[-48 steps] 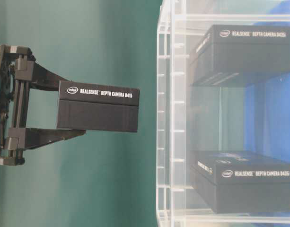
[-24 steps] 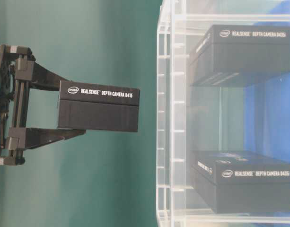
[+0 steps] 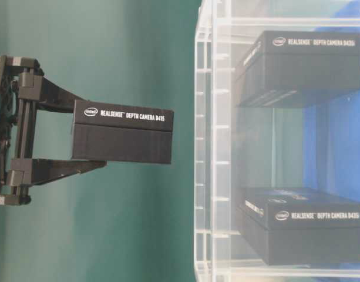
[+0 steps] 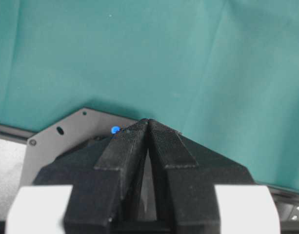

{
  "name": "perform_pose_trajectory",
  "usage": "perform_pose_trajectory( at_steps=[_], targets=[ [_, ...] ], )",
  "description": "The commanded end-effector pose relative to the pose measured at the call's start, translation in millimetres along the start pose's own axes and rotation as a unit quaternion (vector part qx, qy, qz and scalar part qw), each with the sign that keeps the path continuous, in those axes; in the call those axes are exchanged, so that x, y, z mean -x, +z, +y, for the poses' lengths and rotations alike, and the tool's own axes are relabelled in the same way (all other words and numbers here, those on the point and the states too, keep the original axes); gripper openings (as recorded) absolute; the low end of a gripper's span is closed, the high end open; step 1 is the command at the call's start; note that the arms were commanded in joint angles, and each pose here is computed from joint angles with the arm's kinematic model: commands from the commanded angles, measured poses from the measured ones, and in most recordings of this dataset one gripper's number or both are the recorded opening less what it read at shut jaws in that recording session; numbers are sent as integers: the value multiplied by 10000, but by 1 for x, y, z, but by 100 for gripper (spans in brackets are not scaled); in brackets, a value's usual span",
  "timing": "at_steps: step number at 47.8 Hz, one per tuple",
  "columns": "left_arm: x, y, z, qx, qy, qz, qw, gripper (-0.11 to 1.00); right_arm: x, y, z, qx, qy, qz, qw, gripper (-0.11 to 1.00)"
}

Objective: Take the box out of the case with the right arm.
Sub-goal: 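Lift the middle box upward out of the foam with the right gripper, then carry the box out of the case and lower it onto the table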

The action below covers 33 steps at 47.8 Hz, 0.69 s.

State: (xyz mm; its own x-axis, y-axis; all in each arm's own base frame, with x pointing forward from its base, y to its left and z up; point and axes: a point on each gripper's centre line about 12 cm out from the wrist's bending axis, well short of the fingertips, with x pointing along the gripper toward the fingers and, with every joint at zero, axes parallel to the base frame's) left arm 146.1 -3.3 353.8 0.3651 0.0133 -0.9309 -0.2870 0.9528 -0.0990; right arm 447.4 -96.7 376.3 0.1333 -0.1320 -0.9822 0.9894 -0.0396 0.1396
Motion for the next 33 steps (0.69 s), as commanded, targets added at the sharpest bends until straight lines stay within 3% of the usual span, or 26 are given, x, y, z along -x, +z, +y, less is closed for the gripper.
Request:
perform_pose_trajectory(
  at_steps=[1,33],
  targets=[
    [5,4,0,23,-19,-99,9999,3,32,1,-8,-37,369,-66,9993,66],
    [4,5,-1,15,-8,-70,10000,3,29,-8,-7,37,293,-26,9996,66]
  ],
)
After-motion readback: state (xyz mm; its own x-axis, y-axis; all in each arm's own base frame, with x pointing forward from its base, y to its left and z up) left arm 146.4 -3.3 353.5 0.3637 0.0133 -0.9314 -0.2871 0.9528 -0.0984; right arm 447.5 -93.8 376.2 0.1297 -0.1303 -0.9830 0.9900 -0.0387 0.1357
